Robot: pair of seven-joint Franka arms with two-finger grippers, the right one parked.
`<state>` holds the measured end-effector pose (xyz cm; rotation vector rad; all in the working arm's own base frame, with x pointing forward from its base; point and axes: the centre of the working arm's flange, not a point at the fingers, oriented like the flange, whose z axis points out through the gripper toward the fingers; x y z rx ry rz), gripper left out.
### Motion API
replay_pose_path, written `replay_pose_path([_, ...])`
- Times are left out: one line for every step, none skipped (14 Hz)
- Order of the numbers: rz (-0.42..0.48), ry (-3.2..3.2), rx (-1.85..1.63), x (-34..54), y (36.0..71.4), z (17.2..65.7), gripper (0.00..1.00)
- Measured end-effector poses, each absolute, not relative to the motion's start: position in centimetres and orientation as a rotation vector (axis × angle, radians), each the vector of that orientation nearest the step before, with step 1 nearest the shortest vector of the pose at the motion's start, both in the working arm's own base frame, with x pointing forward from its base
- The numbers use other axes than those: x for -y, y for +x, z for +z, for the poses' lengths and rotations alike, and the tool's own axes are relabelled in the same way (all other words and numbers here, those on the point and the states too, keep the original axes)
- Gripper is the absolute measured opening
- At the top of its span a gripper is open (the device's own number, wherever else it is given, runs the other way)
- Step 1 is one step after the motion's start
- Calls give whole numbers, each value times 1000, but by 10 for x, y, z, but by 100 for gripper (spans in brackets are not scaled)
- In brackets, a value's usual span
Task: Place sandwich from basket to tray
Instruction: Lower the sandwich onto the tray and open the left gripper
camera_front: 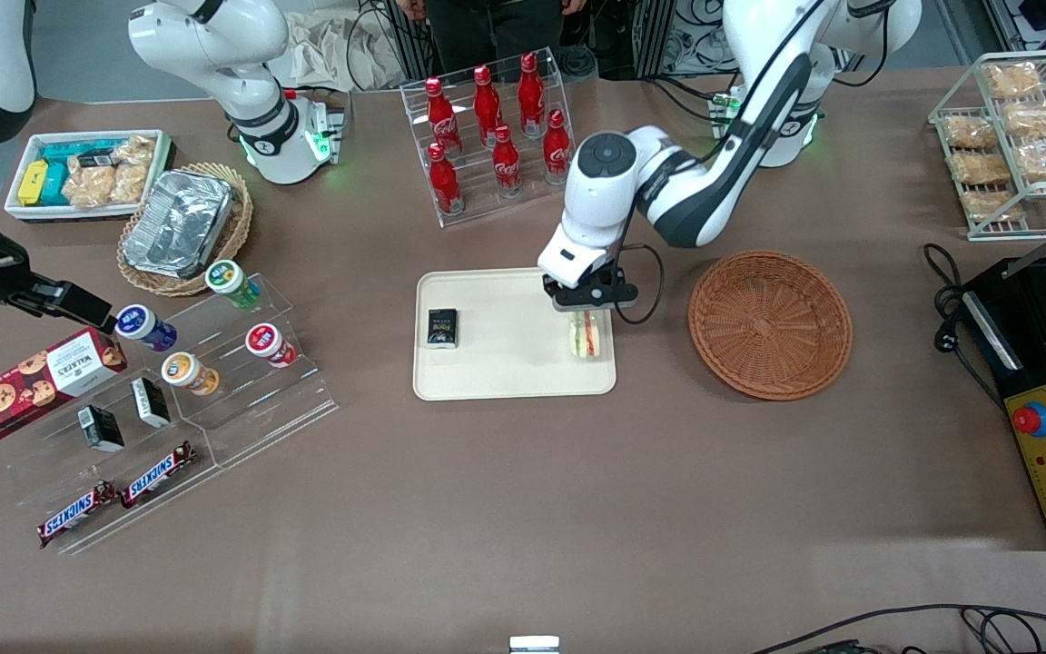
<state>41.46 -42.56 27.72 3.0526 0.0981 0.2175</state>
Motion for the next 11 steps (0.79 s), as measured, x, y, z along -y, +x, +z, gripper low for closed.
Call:
replay_pose_path([228, 3056, -62, 424, 411, 268, 20])
replay_pose_path([226, 3063, -40, 422, 408, 260, 20])
replay_pose_path([217, 3071, -28, 420, 405, 254, 20])
replay_pose_path([209, 3079, -21, 419, 403, 250, 20])
replay_pose_path([203, 3084, -16, 418, 402, 247, 20])
replay_pose_path([197, 3088, -14, 417, 400, 245, 20])
replay_pose_path([191, 3092, -10, 416, 399, 242, 20])
replay_pose_path([188, 3096, -4, 415, 399, 239, 20])
replay_pose_path([187, 3098, 4, 415, 398, 237, 20])
replay_pose_path([183, 3098, 8, 415, 398, 234, 20])
replay_pose_path([177, 3099, 10, 415, 397, 230, 20])
